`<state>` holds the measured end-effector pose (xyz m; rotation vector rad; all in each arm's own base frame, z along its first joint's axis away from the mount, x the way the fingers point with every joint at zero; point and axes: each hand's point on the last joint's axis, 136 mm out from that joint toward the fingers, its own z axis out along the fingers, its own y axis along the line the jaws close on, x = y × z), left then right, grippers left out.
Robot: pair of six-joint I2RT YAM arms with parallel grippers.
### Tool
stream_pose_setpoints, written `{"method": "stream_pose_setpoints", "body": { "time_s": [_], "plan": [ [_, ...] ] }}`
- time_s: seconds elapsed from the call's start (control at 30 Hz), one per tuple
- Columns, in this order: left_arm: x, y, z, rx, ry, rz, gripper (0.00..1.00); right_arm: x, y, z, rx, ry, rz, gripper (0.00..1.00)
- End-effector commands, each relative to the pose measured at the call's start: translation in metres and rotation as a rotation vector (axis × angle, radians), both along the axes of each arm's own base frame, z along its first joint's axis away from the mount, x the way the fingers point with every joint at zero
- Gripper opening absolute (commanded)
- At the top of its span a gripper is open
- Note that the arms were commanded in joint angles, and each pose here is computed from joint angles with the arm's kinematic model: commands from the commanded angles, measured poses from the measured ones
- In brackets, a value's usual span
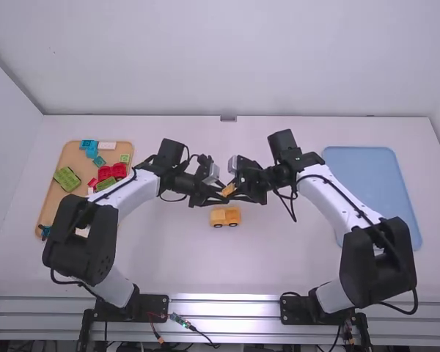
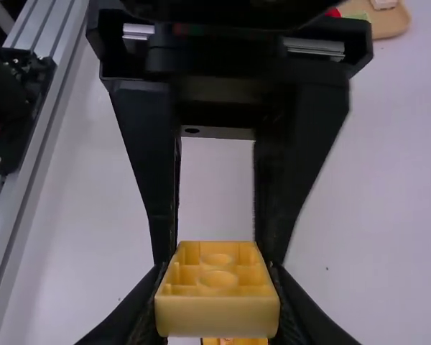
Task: Assemble lego blocks to make yellow taxi
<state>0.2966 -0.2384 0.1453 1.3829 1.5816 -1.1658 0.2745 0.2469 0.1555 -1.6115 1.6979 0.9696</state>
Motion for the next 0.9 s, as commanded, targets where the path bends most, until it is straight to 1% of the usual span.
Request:
{"method": "stream_pose_setpoints", "body": {
  "time_s": [0.0,0.1,0.23,0.27,0.3,0.4,0.5,0.6,0.7,0.8,0.87],
  "plan": [
    [0.001,-0.001,0.007,-0.028,-0.010,-0.014,0.27,-0.001,0.003,0.018,0.033,-0.032,0.016,0.06],
    [0.001,-0.001,0.007,-0.028,-0.010,-0.014,0.19,-0.002,0.004,0.018,0.039,-0.030,0.019,0.06],
    [0.001,-0.001,0.007,-0.028,-0.009,-0.015,0.12,-0.001,0.004,0.019,0.040,-0.030,0.017,0.08],
    [0.001,-0.001,0.007,-0.028,-0.009,-0.015,0.12,-0.001,0.004,0.019,0.040,-0.030,0.017,0.09],
    [0.001,-0.001,0.007,-0.030,-0.008,-0.014,0.11,-0.001,0.004,0.019,0.041,-0.031,0.018,0.15],
    [0.001,-0.001,0.007,-0.027,-0.009,-0.014,0.06,-0.002,0.005,0.020,0.046,-0.029,0.020,0.37],
    [0.001,-0.001,0.007,-0.029,-0.013,-0.014,0.02,0.001,0.006,0.021,0.051,-0.037,0.016,0.84],
    [0.001,-0.001,0.008,-0.032,-0.021,-0.020,0.02,0.000,0.008,0.026,0.084,-0.041,0.030,0.91],
    [0.001,-0.001,0.007,-0.034,-0.051,-0.029,0.02,0.002,0.008,0.033,0.126,-0.047,0.036,0.93],
    [0.001,-0.001,0.012,-0.056,-0.055,-0.037,0.02,0.005,0.001,0.044,0.195,-0.043,0.037,0.92],
    [0.002,0.002,0.018,-0.095,-0.059,-0.043,0.02,0.004,-0.005,0.054,0.266,-0.046,0.053,0.88]
  ]
}}
